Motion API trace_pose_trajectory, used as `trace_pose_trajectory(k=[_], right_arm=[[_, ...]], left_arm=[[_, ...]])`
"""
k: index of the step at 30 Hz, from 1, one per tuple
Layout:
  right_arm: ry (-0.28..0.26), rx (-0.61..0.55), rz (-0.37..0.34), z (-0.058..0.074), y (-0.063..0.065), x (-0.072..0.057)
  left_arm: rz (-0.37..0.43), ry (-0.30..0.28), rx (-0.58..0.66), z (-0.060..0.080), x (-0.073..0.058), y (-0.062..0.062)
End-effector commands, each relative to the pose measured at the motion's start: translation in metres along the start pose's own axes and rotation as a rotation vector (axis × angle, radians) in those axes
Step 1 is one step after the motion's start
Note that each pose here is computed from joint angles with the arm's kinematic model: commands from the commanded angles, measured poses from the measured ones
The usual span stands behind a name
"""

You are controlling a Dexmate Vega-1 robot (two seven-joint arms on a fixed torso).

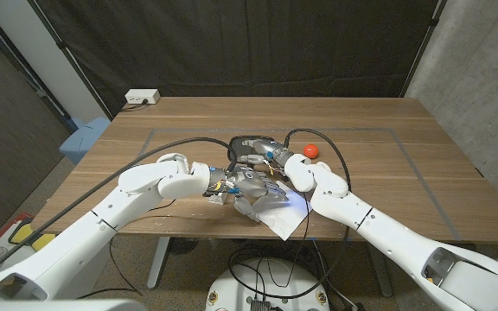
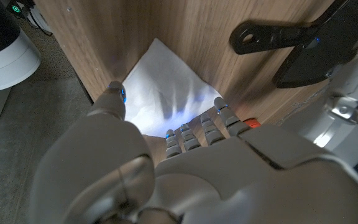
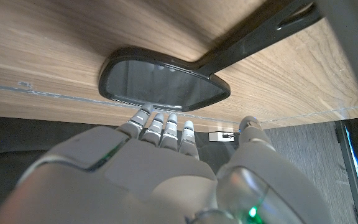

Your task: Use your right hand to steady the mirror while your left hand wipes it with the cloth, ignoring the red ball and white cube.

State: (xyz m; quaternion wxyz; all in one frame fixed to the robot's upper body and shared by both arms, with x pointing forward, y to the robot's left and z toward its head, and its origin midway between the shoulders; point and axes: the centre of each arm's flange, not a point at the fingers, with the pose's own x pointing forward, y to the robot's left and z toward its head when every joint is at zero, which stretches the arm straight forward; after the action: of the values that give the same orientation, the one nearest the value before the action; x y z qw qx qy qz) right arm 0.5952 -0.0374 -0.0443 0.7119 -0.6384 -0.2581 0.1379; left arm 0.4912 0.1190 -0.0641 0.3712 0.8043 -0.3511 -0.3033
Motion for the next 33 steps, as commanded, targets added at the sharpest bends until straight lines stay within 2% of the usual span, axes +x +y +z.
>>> trace_pose_trajectory(k=[1, 11, 14, 20, 23, 28, 33], right_arm=[[-0.007, 0.004, -0.004, 0.002, 0.0, 0.0], [-0.005, 0.01, -0.003, 0.001, 0.0, -0.004], [-0.006, 0.013, -0.006, 0.0, 0.0, -0.004], [-0.005, 0.008, -0.005, -0.001, -0.001, -0.004], [-0.006, 0.01, -0.003, -0.001, -0.001, -0.003], [-0.009, 0.01, -0.006, -0.001, -0.002, -0.003], [-0.007, 0.013, -0.006, -0.003, -0.002, -0.002]], left_arm=[[0.034, 0.002, 0.091, 0.003, 0.012, -0.017], [0.084, -0.003, 0.141, 0.006, 0.019, -0.026], [0.159, -0.001, 0.205, 0.008, 0.018, -0.032], [0.328, -0.027, 0.237, 0.01, 0.009, -0.04], [0.365, -0.029, 0.233, 0.009, 0.007, -0.041], [0.359, -0.023, 0.227, 0.007, 0.008, -0.045], [0.449, -0.034, 0.217, 0.006, 0.004, -0.046]])
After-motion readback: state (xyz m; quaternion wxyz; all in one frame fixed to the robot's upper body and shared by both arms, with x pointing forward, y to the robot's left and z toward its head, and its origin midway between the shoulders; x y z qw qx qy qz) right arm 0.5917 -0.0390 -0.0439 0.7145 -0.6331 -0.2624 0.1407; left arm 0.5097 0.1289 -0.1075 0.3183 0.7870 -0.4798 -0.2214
